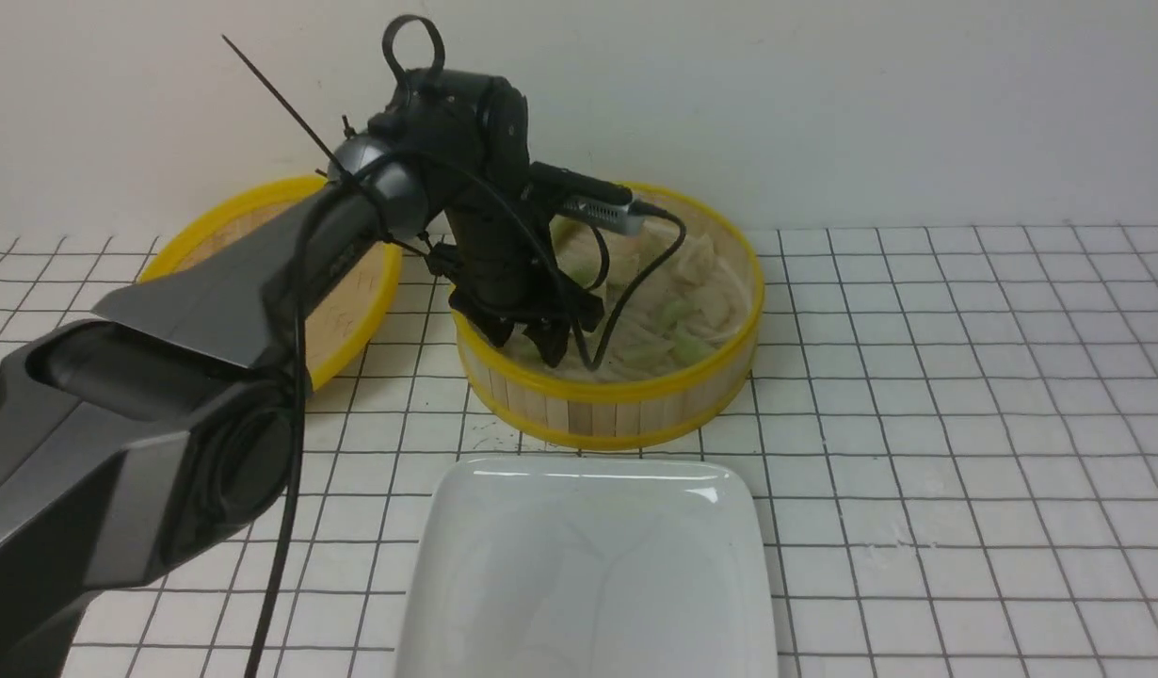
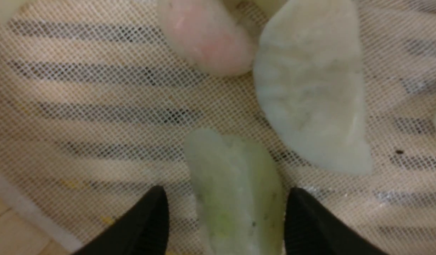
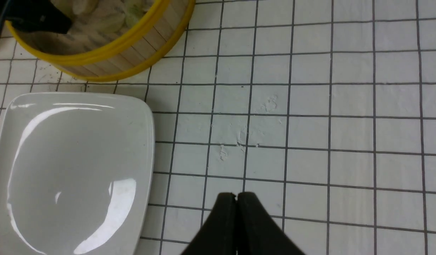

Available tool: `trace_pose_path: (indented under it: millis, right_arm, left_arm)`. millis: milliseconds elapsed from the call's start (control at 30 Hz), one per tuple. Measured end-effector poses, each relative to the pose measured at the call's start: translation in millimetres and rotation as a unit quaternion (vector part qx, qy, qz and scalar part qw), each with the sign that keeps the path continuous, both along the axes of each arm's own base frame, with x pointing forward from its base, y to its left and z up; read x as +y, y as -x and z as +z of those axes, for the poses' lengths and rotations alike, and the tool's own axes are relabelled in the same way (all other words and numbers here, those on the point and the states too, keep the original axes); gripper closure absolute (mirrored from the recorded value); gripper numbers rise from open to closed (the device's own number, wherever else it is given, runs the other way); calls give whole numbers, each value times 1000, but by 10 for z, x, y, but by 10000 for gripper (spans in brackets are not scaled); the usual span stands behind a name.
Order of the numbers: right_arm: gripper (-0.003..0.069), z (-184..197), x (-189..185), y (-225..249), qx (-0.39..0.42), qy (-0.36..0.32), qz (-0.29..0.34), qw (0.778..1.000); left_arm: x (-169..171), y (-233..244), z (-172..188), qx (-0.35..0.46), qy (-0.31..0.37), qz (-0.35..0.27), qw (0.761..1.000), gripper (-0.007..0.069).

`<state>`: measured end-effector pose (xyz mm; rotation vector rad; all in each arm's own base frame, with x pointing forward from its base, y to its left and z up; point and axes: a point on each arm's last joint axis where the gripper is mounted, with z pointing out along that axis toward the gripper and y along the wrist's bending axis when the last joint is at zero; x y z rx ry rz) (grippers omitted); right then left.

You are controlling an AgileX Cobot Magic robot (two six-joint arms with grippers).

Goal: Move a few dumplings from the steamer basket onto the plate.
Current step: Use the left arm to grab a dumpling from the steamer, then use the left arm to put the dumpling into the plate

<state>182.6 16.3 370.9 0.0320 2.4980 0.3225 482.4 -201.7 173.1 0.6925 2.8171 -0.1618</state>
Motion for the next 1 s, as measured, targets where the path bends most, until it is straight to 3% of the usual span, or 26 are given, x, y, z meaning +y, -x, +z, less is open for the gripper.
trace_pose_path:
  millis: [67, 133, 267, 433, 500, 633, 767, 833, 1000]
  right_arm:
    - [669, 1, 0, -1, 0, 0, 0, 1000]
    - [669, 1, 0, -2, -1, 0, 0, 1000]
    - [669, 2, 0, -2, -1, 0, 0, 1000]
    - [669, 1, 0, -1, -1, 0, 0, 1000]
    - [669, -2, 0, 2, 1, 0, 0, 1000]
    - [669, -3, 1, 4, 2, 0, 1, 1000]
    - [669, -2, 1, 3, 2, 0, 1, 1000]
    - [669, -2, 2, 3, 2, -1, 1, 1000]
    - [669, -2, 44, -76, 5, -28, 7, 1000]
  left_arm:
    - [-16, 7, 0, -2, -4, -4, 1000, 280]
    - [-59, 17, 32, -8, -5, -13, 1000, 398]
    - [-107, 48, 240, -31, 2, -25, 999, 390]
    - [-57, 193, 817, -73, 24, -22, 997, 390]
    - [18, 448, 1218, -81, 48, -10, 996, 390]
    - [139, 967, 1440, -44, 65, -5, 997, 390]
    - [182, 1423, 1200, 39, 62, -10, 997, 390]
    - [141, 1633, 866, 101, 45, -22, 994, 390]
    - [15, 1654, 392, 115, 25, -39, 992, 390]
